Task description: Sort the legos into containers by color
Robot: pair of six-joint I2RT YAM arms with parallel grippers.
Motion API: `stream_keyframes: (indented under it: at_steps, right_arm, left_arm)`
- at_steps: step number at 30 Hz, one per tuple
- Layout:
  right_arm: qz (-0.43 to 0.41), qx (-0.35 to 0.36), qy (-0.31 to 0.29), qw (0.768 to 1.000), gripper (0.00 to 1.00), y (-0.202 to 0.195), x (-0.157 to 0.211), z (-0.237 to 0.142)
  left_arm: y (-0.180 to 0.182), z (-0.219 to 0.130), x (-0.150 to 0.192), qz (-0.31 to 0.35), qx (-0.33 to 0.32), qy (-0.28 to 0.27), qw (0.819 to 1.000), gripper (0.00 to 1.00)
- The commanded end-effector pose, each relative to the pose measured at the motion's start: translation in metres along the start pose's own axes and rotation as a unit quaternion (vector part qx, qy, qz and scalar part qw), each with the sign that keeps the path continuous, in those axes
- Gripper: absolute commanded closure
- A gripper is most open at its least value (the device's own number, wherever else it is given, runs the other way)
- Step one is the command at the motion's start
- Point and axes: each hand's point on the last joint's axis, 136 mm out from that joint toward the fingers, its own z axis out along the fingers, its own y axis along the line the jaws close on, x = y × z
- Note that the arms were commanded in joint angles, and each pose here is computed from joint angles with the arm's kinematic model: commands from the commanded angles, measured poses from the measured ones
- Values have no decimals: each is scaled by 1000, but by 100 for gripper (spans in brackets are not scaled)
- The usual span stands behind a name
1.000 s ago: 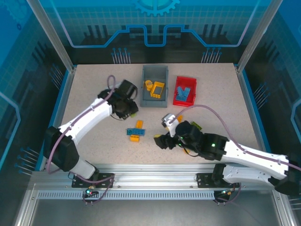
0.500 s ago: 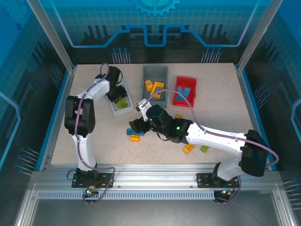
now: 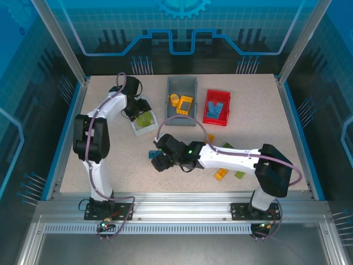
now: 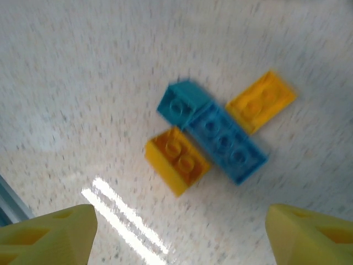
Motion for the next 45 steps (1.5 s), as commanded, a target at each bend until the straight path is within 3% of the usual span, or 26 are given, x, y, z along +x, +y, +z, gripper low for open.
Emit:
stream_keyframes:
  at_steps: [1, 5, 12, 19, 28, 35, 38, 45]
  right_arm:
    - [49, 10, 52, 997, 17, 8, 16, 13]
    - [151, 54, 93, 983, 13, 6, 22, 31]
    - [238, 96, 123, 959, 12, 8, 16, 51]
    - [299, 126, 143, 935, 12, -1, 12, 62]
    - [318, 143, 155, 924, 31, -8, 16, 79]
    - [315, 148, 152, 925, 38, -9, 14, 82]
    - [315, 146, 155, 925, 47, -8, 17, 81]
    - [268, 151, 81, 948, 60, -10, -7, 21]
  left_arm:
    - [-4, -43, 9, -3, 33, -17, 999, 36]
    - [2, -74, 32, 3, 59, -29, 998, 37]
    - [19, -129, 93, 75, 123, -71, 987, 39]
    - [52, -172, 141, 88, 154, -86, 980, 40]
    - [64, -191, 162, 86, 170, -85, 978, 40]
    - [61, -193, 163, 85, 178, -84, 977, 40]
    - [61, -194, 163, 87, 180, -85, 976, 40]
    - [45, -207, 164, 88, 218, -79, 969, 40]
